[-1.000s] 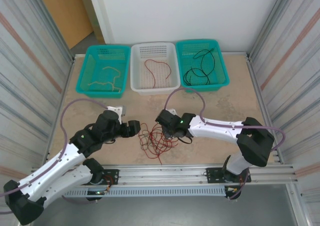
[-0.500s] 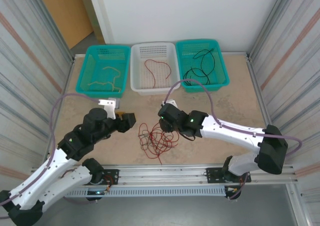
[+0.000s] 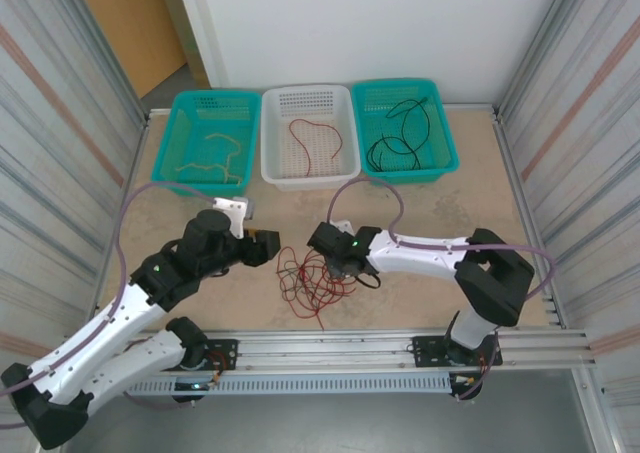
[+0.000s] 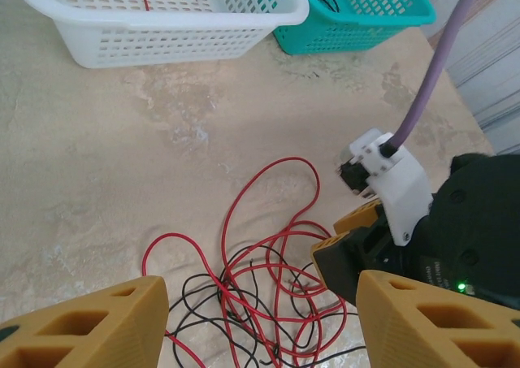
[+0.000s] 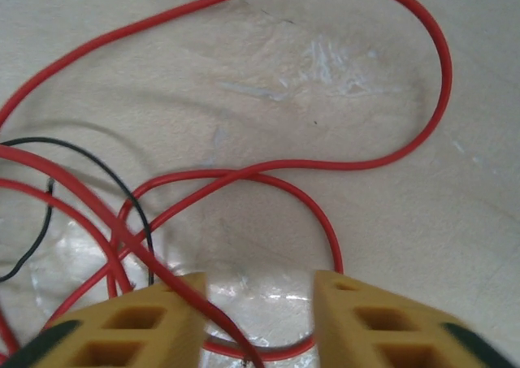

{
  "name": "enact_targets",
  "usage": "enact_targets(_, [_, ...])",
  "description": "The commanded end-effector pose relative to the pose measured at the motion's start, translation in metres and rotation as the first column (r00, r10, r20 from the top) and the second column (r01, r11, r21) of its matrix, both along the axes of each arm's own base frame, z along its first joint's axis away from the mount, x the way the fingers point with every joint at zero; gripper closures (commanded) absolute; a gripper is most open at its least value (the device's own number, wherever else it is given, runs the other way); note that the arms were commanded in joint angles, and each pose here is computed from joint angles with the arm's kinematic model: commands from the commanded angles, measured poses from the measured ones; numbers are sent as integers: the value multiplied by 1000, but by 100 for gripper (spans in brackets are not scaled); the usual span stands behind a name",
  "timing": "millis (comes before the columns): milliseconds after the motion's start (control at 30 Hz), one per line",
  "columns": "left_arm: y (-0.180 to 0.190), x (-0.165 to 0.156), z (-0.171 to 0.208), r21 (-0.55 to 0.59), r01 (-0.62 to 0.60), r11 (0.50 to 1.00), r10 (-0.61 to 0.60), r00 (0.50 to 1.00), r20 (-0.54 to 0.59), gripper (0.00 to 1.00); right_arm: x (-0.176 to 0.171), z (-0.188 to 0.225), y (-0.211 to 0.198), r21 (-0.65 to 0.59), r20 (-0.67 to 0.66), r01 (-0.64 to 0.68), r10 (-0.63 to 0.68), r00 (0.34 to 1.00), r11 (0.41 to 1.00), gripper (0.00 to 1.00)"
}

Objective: Untangle the cables

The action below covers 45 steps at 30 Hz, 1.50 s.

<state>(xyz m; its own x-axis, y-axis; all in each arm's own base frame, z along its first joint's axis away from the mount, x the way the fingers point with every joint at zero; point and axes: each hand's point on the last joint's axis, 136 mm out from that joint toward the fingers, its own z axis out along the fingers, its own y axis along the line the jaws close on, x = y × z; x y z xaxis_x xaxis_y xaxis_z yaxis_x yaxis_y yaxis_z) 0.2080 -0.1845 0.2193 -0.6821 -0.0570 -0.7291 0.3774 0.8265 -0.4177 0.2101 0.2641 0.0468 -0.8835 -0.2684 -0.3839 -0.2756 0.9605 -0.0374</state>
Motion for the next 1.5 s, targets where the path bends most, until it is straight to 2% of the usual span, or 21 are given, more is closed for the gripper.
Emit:
enact_targets(0, [-1,3,23,-7,15,1000,-15,998,54,36,11,8,3,-51,65,29,-26,998,998,73])
enact_targets(133, [-3,8,29,14,13,1000,-14,998,54,36,23,28,0,-109,148,45,-28,989,993,90])
enact_targets(267, [-16,13,47,0,63,998,-63,994,86,41,37,83,2,-80,275,25,-2,962,996,100])
enact_targets(333, [-31,13,73,-40,133,990,-127,983,136,47,39,116,10,12,302,-23,18,953,1000,100])
enact_targets(467, [-39,16,118,-65,188,980,-164,950,264,48,32,178,24,190,384,-161,77,920,969,100])
enact_targets(533, [-42,19,131,-76,194,978,-161,935,315,41,30,204,20,227,431,-191,77,899,955,100])
enact_targets(667, [-71,6,144,-75,388,919,-336,868,366,27,27,245,8,250,495,-222,73,866,942,100])
enact_targets(733, [-83,2,139,-5,438,899,-403,832,380,26,24,266,3,274,528,-240,64,847,931,100])
enact_targets(833, [-95,2,124,158,443,883,-469,802,370,24,22,293,-7,321,568,-253,29,823,913,100])
enact_targets(900, [-101,5,119,165,444,881,-473,803,362,24,20,311,-16,372,582,-264,-1,814,890,100])
enact_targets(1000, [-113,2,125,111,484,868,-487,784,386,23,11,330,-21,456,583,-320,-7,813,831,100])
enact_targets(1133, [-119,8,133,93,476,874,-469,781,413,23,-5,349,-27,521,609,-403,3,793,752,100])
enact_targets(1233, [-129,12,137,48,486,873,-460,785,416,22,-9,353,-33,538,606,-410,0,796,737,100])
enact_targets(1333, [-146,7,144,-3,554,832,-502,756,420,21,-11,356,-34,549,604,-418,2,797,723,100])
enact_targets(1467, [-151,15,159,-24,532,846,-465,761,453,23,-12,357,-35,547,603,-423,10,797,723,100])
